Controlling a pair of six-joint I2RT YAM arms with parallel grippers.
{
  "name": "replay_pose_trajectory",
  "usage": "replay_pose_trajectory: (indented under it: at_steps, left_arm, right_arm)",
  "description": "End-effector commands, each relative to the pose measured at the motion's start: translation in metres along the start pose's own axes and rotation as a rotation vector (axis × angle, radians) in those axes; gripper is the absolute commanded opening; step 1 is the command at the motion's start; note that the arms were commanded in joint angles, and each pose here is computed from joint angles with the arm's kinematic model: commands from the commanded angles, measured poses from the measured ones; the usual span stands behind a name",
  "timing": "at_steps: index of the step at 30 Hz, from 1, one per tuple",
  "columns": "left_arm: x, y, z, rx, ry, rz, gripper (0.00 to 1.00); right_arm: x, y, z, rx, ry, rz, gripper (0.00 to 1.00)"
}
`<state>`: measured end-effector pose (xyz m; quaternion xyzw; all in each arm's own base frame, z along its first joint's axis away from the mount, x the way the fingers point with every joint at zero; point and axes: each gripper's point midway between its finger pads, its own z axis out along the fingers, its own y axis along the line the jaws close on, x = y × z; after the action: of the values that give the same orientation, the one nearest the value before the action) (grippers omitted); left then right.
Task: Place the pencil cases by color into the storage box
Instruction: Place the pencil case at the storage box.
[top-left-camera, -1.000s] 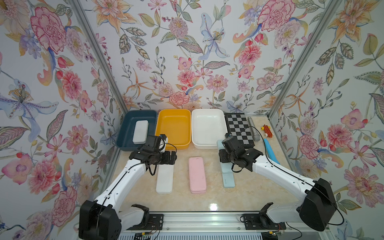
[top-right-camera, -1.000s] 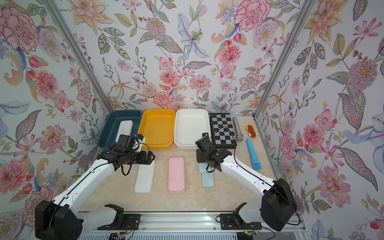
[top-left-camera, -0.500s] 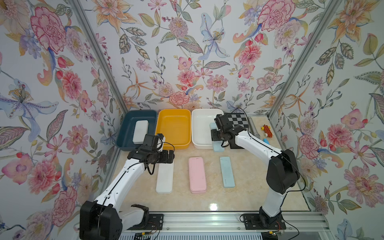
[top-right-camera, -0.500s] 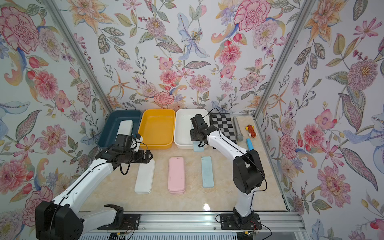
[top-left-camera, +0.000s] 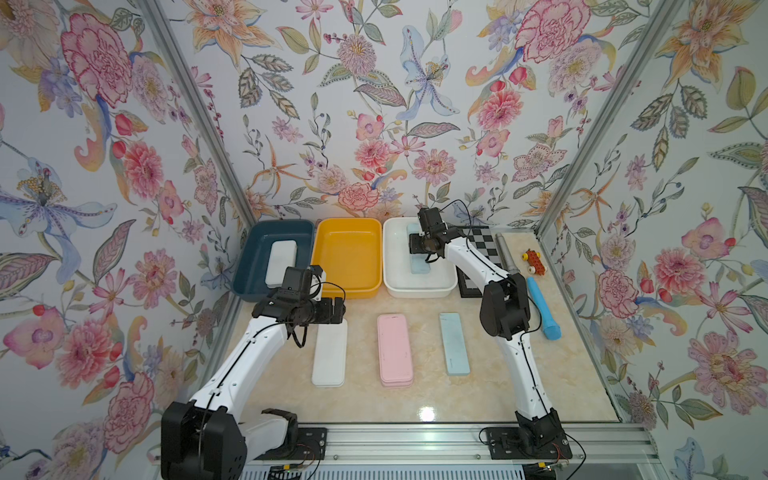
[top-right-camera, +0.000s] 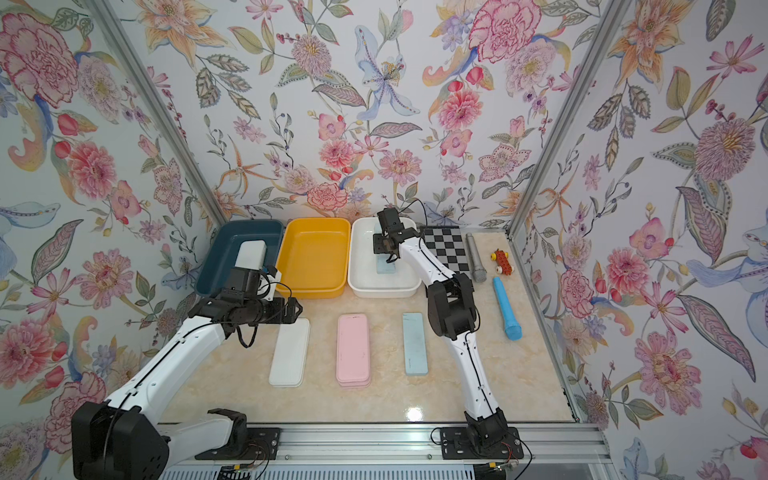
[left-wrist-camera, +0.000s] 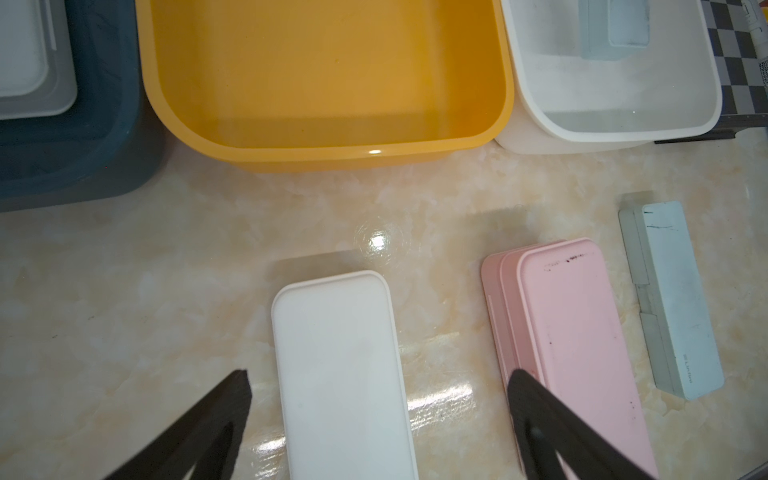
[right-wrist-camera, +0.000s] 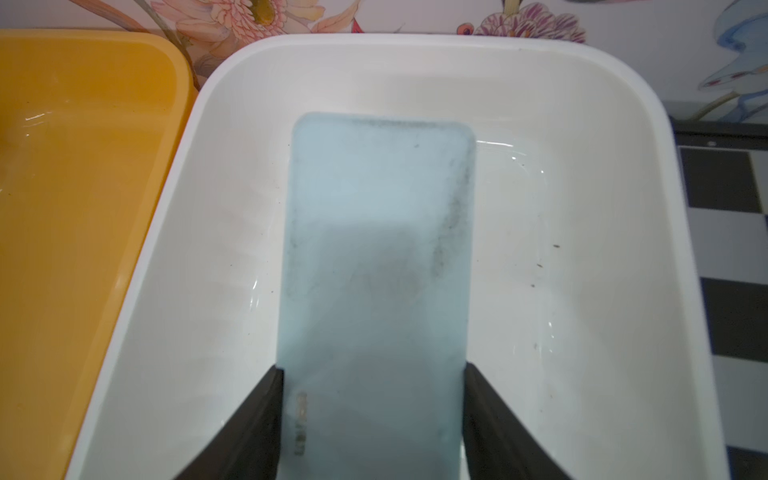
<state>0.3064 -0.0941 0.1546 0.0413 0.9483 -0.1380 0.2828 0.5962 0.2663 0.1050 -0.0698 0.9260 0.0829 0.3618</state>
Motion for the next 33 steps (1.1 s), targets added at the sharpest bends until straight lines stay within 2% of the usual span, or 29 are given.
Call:
replay_pose_trajectory:
  at_steps: [1, 15, 19, 21, 23, 25, 33]
  left_arm:
    - [-0.006, 0.005, -0.002, -0.017, -0.029, 0.003, 0.98]
    - [-0.007, 0.011, 0.004, -0.001, -0.015, -0.032, 0.98]
    - [-0.007, 0.010, 0.005, 0.008, -0.009, -0.032, 0.98]
    - [-0.007, 0.010, 0.005, 0.005, -0.011, -0.031, 0.98]
    - [-0.007, 0.011, 0.005, 0.004, -0.010, -0.033, 0.98]
    - [-0.006, 0.010, 0.006, 0.008, -0.006, -0.033, 0.98]
    - [-0.006, 0.011, 0.006, 0.009, -0.008, -0.034, 0.98]
  right_arm:
    - [0.003, -0.004, 0.013, -0.008, 0.025, -0.007, 0.46]
    - [0.035, -0.013, 0.044, 0.006, 0.101, 0.004, 0.48]
    - [0.040, -0.014, 0.047, 0.004, 0.111, 0.009, 0.62]
    - [0.041, -0.014, 0.048, 0.006, 0.112, 0.013, 0.73]
    - [0.042, -0.014, 0.049, 0.002, 0.113, 0.014, 0.76]
    - [0.044, -0.014, 0.050, 0.003, 0.118, 0.017, 0.84]
    - [0.031, -0.008, 0.044, -0.015, 0.077, 0.013, 0.92]
